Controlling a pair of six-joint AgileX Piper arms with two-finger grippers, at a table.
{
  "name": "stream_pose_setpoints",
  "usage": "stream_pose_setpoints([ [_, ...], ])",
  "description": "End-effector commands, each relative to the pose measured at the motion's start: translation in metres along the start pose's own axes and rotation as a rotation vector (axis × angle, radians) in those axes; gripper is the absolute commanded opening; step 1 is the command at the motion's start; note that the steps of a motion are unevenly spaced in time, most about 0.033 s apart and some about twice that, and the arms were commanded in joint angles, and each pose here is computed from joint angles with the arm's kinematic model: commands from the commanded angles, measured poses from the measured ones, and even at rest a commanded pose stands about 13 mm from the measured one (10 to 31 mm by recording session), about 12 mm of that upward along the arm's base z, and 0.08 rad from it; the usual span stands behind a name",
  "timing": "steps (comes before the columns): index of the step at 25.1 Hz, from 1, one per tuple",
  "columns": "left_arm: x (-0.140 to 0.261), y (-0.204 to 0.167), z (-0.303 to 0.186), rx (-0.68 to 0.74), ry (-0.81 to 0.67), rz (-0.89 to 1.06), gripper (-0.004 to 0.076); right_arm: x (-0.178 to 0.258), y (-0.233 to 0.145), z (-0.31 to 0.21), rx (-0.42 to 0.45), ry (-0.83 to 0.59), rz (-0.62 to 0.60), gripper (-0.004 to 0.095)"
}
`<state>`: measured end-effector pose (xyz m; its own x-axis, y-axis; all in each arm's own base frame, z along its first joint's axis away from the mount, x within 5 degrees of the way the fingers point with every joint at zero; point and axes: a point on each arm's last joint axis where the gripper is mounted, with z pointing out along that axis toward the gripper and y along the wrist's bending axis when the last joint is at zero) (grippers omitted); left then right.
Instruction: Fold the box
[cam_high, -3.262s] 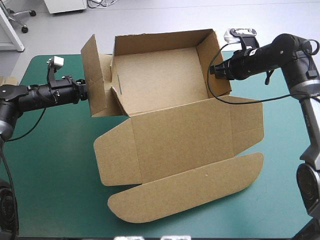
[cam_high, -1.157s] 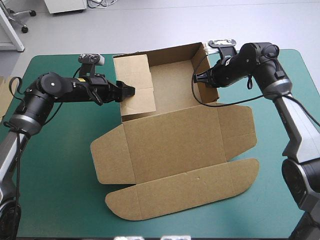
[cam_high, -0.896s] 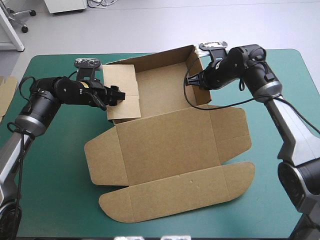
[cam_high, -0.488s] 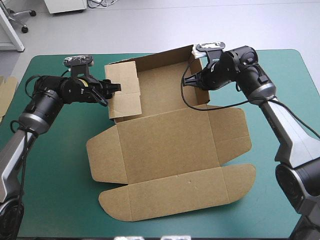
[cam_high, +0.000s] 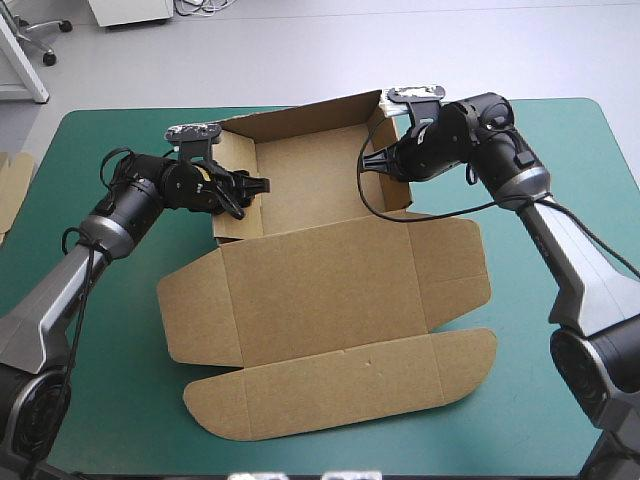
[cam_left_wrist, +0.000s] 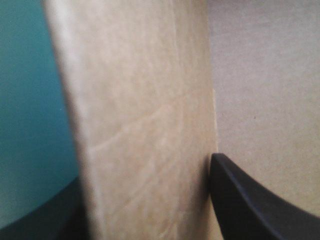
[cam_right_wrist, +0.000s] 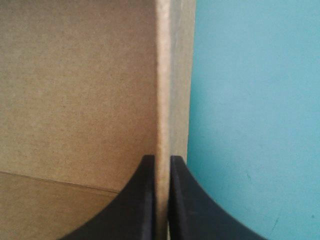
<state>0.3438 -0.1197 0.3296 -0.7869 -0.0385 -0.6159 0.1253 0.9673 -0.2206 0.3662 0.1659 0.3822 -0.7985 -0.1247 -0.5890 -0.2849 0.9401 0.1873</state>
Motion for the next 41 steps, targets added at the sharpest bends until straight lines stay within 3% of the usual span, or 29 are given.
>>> stream_pose_setpoints([
  [1, -0.015, -0.007, -0.025, 0.029, -0.118, 0.002, 0.0325, -0.011, 0.009, -0.035, -0.071, -0.144, 0.014, -0.003],
  [4, -0.02, -0.007, -0.031, 0.021, -0.128, 0.014, 0.0207, -0.011, 0.007, -0.035, -0.054, -0.14, 0.008, -0.003],
  [5, -0.024, -0.009, -0.035, 0.03, -0.142, 0.01, 0.0116, -0.011, 0.007, -0.035, -0.05, -0.141, 0.008, -0.003],
  [9, -0.028, -0.014, -0.04, 0.066, -0.164, 0.047, -0.0014, -0.011, 0.007, -0.035, -0.047, -0.135, 0.011, -0.003],
  [15, -0.031, -0.008, -0.041, -0.002, -0.191, 0.107, -0.0014, -0.009, 0.002, -0.026, 0.002, -0.098, 0.027, -0.003],
  [20, -0.032, -0.008, -0.042, -0.009, -0.194, 0.124, -0.0014, -0.008, 0.004, -0.018, -0.023, -0.078, 0.043, -0.003],
  [29, -0.039, 0.003, -0.045, -0.15, -0.244, 0.246, -0.0014, -0.008, 0.003, -0.016, -0.02, -0.069, 0.042, -0.003],
  [37, -0.037, -0.003, -0.044, -0.071, -0.239, 0.144, -0.0013, -0.007, 0.004, -0.016, -0.023, -0.058, 0.045, -0.003],
  [41, -0.037, -0.004, -0.044, -0.062, -0.238, 0.154, 0.0061, -0.006, 0.004, -0.016, -0.029, -0.047, 0.049, -0.003],
])
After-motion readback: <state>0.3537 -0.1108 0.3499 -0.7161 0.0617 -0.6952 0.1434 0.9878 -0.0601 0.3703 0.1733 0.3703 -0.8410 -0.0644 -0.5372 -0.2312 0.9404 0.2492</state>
